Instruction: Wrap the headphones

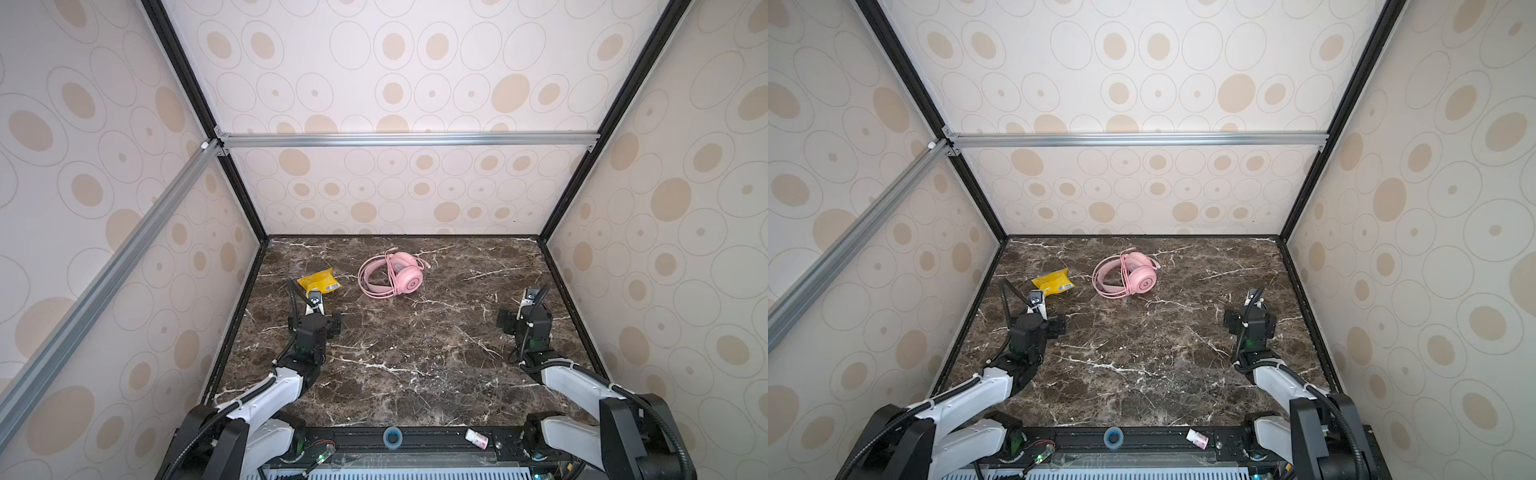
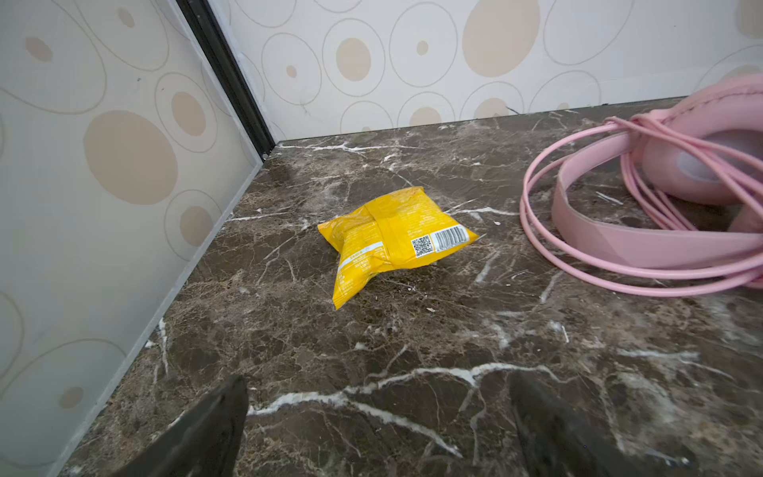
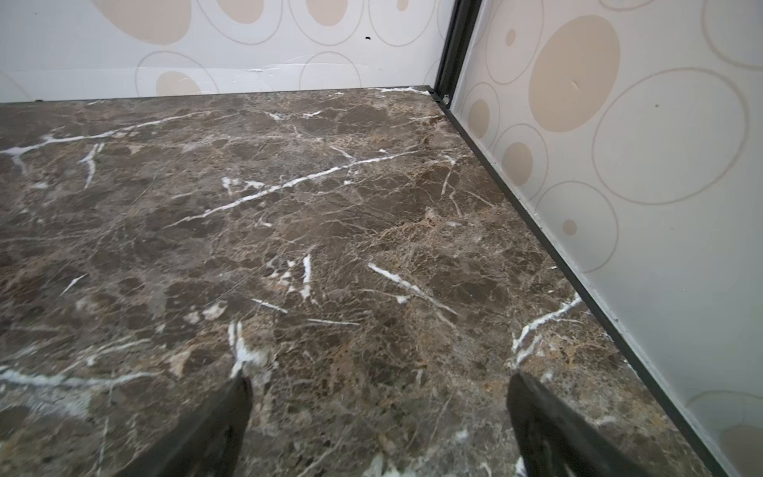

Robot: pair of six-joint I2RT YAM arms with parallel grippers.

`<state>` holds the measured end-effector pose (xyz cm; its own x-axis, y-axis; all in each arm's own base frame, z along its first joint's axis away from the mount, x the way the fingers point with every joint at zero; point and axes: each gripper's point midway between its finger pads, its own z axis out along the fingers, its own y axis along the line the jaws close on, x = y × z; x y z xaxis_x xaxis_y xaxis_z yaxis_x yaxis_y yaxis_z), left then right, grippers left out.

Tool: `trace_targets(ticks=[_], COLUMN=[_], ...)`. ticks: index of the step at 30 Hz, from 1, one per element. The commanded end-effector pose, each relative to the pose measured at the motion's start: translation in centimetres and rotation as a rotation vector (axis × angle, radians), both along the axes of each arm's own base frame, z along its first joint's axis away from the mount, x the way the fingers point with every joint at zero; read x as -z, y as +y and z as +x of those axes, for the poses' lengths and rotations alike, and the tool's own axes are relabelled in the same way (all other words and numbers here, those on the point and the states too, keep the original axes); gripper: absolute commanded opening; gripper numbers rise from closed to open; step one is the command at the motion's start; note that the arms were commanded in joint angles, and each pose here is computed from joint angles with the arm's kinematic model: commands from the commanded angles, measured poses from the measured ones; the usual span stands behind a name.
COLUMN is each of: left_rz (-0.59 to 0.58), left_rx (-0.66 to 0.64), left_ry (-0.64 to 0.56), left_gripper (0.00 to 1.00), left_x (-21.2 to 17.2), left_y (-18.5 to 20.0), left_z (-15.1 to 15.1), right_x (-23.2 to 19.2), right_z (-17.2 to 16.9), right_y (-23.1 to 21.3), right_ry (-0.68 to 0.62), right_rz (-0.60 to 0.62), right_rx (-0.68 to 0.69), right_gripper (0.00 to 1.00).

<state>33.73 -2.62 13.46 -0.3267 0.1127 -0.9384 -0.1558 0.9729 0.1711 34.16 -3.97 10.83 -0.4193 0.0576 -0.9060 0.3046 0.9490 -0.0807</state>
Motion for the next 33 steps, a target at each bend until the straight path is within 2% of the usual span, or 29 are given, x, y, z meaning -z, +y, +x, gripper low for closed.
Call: trace_targets(ticks=[1, 3, 9, 14, 19, 21, 23, 33], left_rz=[0.037, 0.037, 0.030, 0.066, -0.018, -0.071, -0.072, -0.072], left_rx=[-0.037, -0.059, -0.061, -0.029, -0.008, 0.014, 0.066, 0.070], left_ry=[-0.177, -0.202, -0.169, -0.144, -0.169, -0.189, -0.194, -0.217], left_gripper=[0.98, 0.98, 0.98, 0.98, 0.98, 0.98, 0.98, 0.98], left_x=[-3.4, -3.1, -0.8, -0.5, 0.3, 0.5, 0.8, 0.7], left_y=[0.8, 1.4, 1.9, 2.5, 4.3, 4.8, 4.2, 4.2], left_z=[1.2, 1.4, 3.0, 4.7, 5.1, 4.7, 4.5, 4.3], right_x=[-0.8, -0.6, 0.5, 1.8, 2.2, 2.3, 2.2, 2.5], right_z=[1.5, 2.5, 5.0, 5.5, 5.6, 5.7, 5.7, 5.7], right_y=[-0.1, 0.5, 4.1, 3.6, 3.8, 3.8, 3.8, 4.3], right_ry=[-0.068, -0.063, -0.046, -0.021, -0.015, -0.011, -0.011, -0.022], right_rz=[0.035, 0.034, 0.049, 0.064, 0.062, 0.064, 0.060, 0.047], right_rx=[-0.009, -0.051, -0.275, -0.251, -0.270, -0.269, -0.271, -0.297], right_gripper=[1.00, 1.00, 1.00, 1.00, 1.00, 1.00, 1.00, 1.00])
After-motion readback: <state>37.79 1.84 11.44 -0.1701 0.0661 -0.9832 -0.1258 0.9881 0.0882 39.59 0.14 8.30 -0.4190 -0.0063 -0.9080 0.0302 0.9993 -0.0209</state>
